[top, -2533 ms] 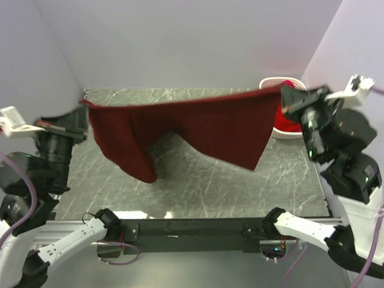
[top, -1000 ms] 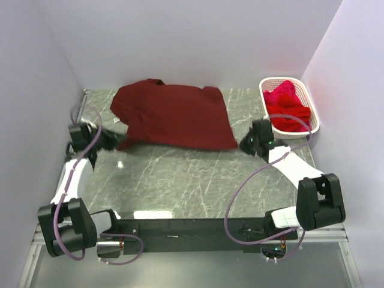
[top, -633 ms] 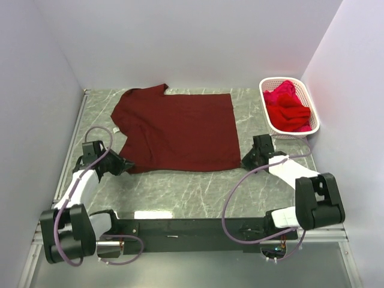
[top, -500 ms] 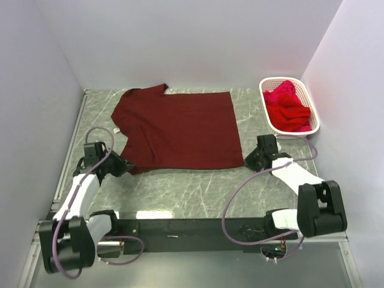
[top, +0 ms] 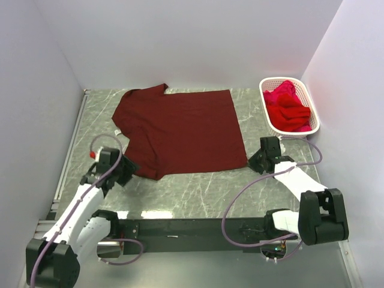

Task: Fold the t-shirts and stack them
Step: Flatten the tshirt out

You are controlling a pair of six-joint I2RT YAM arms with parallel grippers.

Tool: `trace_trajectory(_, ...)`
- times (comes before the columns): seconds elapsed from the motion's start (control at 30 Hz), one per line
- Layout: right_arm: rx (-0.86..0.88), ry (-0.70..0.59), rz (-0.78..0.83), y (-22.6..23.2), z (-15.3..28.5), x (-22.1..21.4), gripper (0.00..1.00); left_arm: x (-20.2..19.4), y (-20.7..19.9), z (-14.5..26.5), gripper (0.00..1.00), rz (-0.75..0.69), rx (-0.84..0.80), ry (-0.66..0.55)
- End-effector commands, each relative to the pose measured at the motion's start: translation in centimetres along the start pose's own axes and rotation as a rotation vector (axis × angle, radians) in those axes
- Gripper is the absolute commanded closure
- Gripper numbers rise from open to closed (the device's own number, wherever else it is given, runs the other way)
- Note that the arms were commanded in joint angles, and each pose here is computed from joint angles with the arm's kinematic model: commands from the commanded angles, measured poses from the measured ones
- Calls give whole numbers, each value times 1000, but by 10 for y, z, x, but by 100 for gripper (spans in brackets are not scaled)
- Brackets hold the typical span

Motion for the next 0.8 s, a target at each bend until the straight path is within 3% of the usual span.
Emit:
trace_trajectory(0.0,-3,-66,11,-2,7,8,88,48,-27,20,38,-10,68,-310)
trace_trajectory(0.07,15,-78,29,0,12,9,80,68,-32,24,37,-30,166,-423)
trace_trajectory(0.13,29,-98,54,3,17,11,75,76,-32,22,39,-29,241,-459)
trace_trajectory(0.23,53,-153,104,15,31,18,69,85,-32,9,46,-52,356,-466)
trace_trajectory(0.33,65,-199,188,27,46,18,65,80,-27,-9,47,-64,399,-404)
trace_trajectory(0.47,159,-217,318,64,68,10,64,65,-1,-23,46,-1,503,-348)
trace_trajectory(0.63,255,-174,435,103,71,-14,64,54,3,-46,42,102,402,-321)
trace_trajectory(0.77,285,-137,495,118,63,-29,64,55,14,-56,43,153,444,-369)
Point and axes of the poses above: each gripper's point midway between its finger pads, its own z axis back along the fingers, its own y axis along the line the jaws close on, x = y × z, the point moved 7 cm from there along z, back along the fingers, and after that the axes turned 6 degrees about z, right-handed, at the moved point
